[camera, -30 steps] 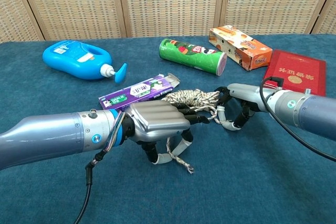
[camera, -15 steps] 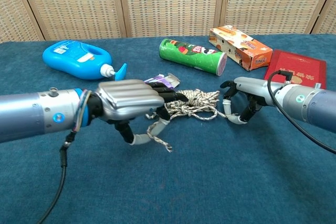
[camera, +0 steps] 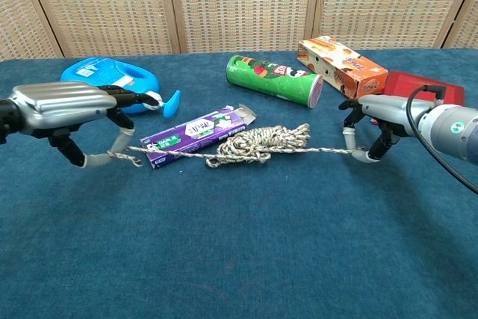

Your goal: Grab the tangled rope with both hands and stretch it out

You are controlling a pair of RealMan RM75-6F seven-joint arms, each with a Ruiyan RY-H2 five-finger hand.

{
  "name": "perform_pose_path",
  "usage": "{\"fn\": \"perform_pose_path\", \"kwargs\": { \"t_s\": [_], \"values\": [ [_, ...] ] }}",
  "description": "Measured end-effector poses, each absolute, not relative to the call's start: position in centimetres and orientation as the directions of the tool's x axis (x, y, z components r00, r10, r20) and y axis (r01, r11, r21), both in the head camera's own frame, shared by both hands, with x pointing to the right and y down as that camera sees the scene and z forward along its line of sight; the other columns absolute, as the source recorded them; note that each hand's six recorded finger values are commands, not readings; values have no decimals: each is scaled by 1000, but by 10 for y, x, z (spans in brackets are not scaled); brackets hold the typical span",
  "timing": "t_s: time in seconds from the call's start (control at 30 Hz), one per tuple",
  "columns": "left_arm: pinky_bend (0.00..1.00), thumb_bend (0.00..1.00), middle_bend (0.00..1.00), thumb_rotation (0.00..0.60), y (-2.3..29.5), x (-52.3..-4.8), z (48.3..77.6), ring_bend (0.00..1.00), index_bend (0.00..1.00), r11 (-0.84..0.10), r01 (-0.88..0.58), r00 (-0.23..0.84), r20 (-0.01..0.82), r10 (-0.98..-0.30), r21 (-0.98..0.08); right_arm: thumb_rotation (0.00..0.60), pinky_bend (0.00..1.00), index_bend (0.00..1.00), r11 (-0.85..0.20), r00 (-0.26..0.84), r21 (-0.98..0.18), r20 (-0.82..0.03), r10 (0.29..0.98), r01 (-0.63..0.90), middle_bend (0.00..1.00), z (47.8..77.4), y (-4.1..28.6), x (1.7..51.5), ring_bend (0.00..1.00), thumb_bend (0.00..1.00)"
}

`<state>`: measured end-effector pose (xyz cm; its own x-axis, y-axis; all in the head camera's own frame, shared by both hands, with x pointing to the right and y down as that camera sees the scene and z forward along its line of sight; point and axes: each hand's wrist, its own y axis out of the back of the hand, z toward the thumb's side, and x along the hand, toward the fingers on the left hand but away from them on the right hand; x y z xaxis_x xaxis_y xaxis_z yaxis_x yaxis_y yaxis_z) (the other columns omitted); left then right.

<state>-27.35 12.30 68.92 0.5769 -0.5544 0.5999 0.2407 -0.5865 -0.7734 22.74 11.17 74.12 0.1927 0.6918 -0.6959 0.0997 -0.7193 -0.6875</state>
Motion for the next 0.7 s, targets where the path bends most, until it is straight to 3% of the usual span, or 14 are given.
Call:
{"fn": "perform_pose_path", "kwargs": {
  "t_s": [0.43, 0.7],
  "values": [
    [0, 503, 0, 600, 107, -353, 696, 0, 758, -624, 199, 454, 636, -625, -756, 600, 0, 698, -675, 113, -734, -667, 737, 68, 0, 719, 103, 275, 0, 434],
    [0, 503, 0, 600, 110, -368, 705, 0, 758, -640, 182, 447, 642, -623, -747, 600, 0, 698, -673, 88, -738, -668, 739, 45, 0, 717, 105, 291, 0, 434]
  ]
}}
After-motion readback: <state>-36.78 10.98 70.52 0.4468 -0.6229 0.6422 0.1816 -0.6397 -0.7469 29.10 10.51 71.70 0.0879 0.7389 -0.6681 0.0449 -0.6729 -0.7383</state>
